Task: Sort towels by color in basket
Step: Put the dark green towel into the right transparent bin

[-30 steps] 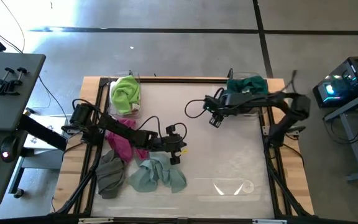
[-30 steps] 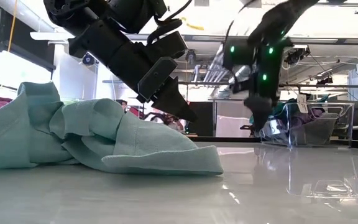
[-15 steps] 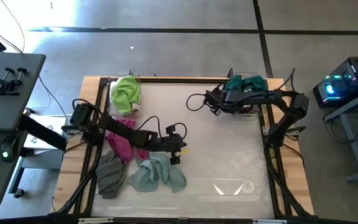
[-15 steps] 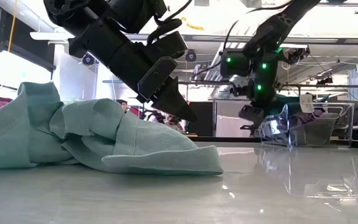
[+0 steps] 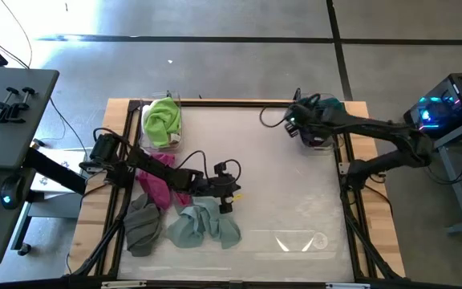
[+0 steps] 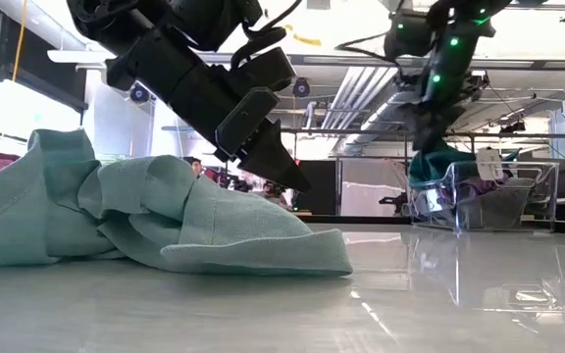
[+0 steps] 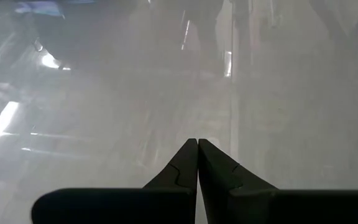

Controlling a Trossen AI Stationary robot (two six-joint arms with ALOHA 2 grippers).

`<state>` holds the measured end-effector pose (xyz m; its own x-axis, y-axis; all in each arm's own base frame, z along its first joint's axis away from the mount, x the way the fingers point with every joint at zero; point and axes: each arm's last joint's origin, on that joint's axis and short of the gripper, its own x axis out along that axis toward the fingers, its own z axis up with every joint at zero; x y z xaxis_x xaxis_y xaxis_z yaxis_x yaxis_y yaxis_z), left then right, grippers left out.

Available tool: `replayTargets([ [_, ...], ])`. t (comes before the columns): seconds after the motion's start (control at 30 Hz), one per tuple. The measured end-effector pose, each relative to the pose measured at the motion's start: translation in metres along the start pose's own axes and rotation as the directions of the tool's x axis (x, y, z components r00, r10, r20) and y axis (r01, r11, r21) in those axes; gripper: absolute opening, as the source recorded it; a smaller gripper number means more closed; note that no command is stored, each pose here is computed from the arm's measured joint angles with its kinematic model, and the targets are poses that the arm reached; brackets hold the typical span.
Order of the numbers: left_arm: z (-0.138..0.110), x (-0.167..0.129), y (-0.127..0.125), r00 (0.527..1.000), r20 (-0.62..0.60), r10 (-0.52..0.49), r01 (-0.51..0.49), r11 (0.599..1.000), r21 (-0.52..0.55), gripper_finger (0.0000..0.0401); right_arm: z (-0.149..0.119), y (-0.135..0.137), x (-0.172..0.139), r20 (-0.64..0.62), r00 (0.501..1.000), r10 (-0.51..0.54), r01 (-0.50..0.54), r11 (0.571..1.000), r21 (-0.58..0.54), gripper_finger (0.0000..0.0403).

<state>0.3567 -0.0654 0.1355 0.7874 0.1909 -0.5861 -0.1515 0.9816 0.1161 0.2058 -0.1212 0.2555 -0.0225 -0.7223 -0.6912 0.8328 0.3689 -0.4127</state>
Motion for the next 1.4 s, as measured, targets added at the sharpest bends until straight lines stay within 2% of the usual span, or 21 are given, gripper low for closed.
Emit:
replayTargets([
  [0.13,0.000,0.000,-0.001,1.000,0.000,-0.003,0.003,1.000,0.002,0.0001,-0.004,-0.018,0.009,-0.110,0.994,-0.003,0.009,0.998,0.055,0.0181],
  [0.27,0.000,0.000,-0.001,1.000,0.000,-0.003,0.003,1.000,0.003,0.0001,-0.013,-0.024,0.031,-0.190,0.982,-0.003,0.020,0.996,0.089,0.0181],
  [0.4,0.000,0.000,-0.001,1.000,0.000,-0.003,0.003,1.000,0.003,0.0001,-0.025,-0.026,0.059,-0.243,0.968,0.063,-0.028,0.989,0.142,0.0181],
  [0.53,0.000,0.000,-0.001,1.000,0.000,-0.003,0.003,1.000,0.003,0.0001,-0.038,-0.024,0.087,-0.242,0.958,0.155,-0.109,0.975,0.193,0.0181],
  [0.67,0.000,0.000,-0.001,1.000,0.000,-0.003,0.003,1.000,0.003,0.0001,-0.046,-0.020,0.097,-0.201,0.965,0.171,-0.133,0.972,0.193,0.0181],
  [0.87,0.000,0.000,-0.001,1.000,0.000,-0.003,0.003,1.000,0.003,0.0001,-0.033,-0.020,0.083,-0.200,0.963,0.180,-0.144,0.973,0.183,0.0181],
  [1.1,0.000,-0.001,-0.001,1.000,-0.001,-0.003,0.003,1.000,-0.004,0.0001,-0.010,-0.025,0.048,-0.229,0.955,0.188,-0.148,0.972,0.181,0.0181],
  [1.3,-0.001,-0.001,-0.003,1.000,-0.004,-0.006,0.006,1.000,0.000,0.0001,0.002,-0.038,0.013,-0.239,0.967,0.083,-0.051,0.989,0.137,0.0181],
  [1.4,-0.001,-0.001,-0.003,1.000,-0.004,-0.006,0.006,1.000,0.000,0.0001,0.007,-0.048,0.006,-0.230,0.973,0.032,-0.001,0.991,0.134,0.0174],
])
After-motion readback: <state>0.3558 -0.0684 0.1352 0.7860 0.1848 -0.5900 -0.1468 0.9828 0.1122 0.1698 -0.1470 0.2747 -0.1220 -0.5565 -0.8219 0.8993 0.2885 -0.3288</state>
